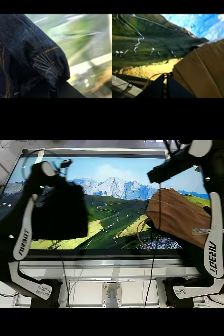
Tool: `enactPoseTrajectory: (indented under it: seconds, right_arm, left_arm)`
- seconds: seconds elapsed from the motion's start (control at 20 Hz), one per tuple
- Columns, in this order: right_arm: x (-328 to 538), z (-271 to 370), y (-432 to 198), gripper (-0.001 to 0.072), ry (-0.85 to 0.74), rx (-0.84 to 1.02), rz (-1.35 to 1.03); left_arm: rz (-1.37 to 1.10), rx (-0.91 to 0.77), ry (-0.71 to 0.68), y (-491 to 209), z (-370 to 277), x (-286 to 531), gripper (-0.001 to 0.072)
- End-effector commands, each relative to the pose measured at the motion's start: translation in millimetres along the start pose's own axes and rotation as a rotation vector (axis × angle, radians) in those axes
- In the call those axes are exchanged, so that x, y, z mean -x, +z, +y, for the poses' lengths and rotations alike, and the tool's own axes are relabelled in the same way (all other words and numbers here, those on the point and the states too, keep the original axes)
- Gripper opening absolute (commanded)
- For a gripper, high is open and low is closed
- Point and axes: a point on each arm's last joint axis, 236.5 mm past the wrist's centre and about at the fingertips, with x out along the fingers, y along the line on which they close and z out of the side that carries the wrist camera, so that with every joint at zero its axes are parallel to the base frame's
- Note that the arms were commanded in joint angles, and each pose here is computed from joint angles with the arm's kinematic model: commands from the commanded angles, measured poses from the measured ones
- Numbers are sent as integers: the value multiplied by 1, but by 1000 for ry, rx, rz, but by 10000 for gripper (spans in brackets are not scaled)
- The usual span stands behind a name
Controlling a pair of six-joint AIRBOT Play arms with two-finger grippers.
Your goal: Fold the clothes and pants, and hang the long-sleeved shirts on hangers.
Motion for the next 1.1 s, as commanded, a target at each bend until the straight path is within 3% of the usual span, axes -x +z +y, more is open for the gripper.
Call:
enactPoseTrajectory:
  seconds: [0.0,0.05,0.1,0.15,0.2,0.3,0.4,0.7,0.9,1.0,1.05]
  right_arm:
    - [15,-27,-25,80,-32,-64,59]
    - [14,-32,-26,115,-37,-75,60]
    - [12,-37,-28,222,-41,-79,63]
    - [10,-43,-28,346,-44,-82,57]
    - [7,-51,-27,409,-51,-99,43]
    - [1,-58,-28,409,-5,-147,28]
    - [-12,-45,-43,409,126,-190,68]
    - [-98,63,-98,408,506,-331,91]
    - [-156,135,-142,414,606,-597,47]
    - [-172,167,-158,552,632,-663,65]
    - [-177,183,-163,581,632,-658,67]
  left_arm:
    - [-199,-129,-122,38,-111,-40,39]
    - [-268,-153,-117,51,-124,-48,45]
    - [-345,-169,-107,66,-130,-50,198]
    - [-408,-187,-84,80,-128,-42,506]
    - [-440,-201,-46,91,-116,-28,619]
    - [-422,-200,60,94,-65,9,578]
    - [-292,-126,172,66,7,49,466]
    - [-13,272,305,-112,163,102,467]
    - [-199,620,302,-169,208,94,467]
    - [-284,786,229,-169,221,78,468]
    - [-302,846,205,-168,229,69,467]
